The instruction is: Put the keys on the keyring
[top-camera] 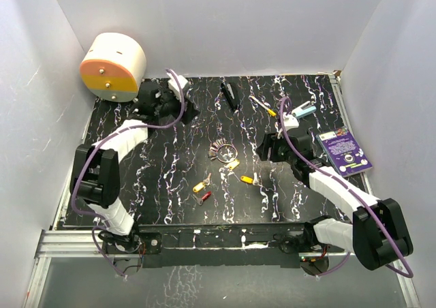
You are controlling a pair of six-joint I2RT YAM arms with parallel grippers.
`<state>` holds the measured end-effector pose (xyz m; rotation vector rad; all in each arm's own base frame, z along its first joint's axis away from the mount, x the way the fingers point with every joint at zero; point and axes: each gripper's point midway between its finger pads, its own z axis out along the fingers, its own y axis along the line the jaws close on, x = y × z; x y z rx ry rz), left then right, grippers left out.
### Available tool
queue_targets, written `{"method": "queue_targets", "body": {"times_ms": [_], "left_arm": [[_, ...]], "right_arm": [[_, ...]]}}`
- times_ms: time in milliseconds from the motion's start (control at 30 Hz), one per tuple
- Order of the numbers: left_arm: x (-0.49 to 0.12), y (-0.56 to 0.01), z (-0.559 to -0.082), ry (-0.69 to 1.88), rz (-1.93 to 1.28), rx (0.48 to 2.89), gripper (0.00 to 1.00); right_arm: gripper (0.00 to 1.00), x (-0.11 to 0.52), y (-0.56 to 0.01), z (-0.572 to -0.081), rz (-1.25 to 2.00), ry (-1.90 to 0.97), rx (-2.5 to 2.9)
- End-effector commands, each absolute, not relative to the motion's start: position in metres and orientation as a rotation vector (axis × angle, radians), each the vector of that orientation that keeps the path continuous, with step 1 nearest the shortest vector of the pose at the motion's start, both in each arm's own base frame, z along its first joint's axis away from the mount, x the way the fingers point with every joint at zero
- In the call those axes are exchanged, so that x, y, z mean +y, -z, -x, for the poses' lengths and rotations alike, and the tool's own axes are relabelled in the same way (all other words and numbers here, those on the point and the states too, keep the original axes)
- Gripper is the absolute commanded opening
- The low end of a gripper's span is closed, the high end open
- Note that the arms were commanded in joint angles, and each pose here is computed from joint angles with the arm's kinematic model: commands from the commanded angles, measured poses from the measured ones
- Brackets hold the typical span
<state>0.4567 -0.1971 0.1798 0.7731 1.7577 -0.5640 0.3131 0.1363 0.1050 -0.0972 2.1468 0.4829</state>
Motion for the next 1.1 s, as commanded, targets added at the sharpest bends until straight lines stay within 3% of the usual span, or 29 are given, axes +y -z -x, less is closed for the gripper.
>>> {"method": "queue_targets", "body": {"times_ms": [0,167,367,733,1067], "left_arm": [[-0.249,-0.199,-0.414,0.725,-1.055,1.514,0.77],[-0.313,-0.166,-0.381,0.887,-1.150,1.458,0.72],[-0.358,-0.149,-0.353,0.910,-1.204,1.213,0.71],[-0.364,-0.111,-0.328,0.977,-1.223,1.019,0.68],[-0.366,-0.085,-0.304,1.049,-1.318,0.964,0.57]], "right_arm": [[0.65,0.142,-0.110,-0.310,0.031,-0.554,2.114],[0.62,0.143,-0.118,-0.306,0.020,-0.582,2.078],[0.58,0.131,-0.114,-0.301,-0.033,-0.525,2.078],[0.49,0.117,-0.114,-0.289,-0.158,-0.523,2.004],[0.46,0.123,-0.108,-0.289,-0.127,-0.547,2.036]]}}
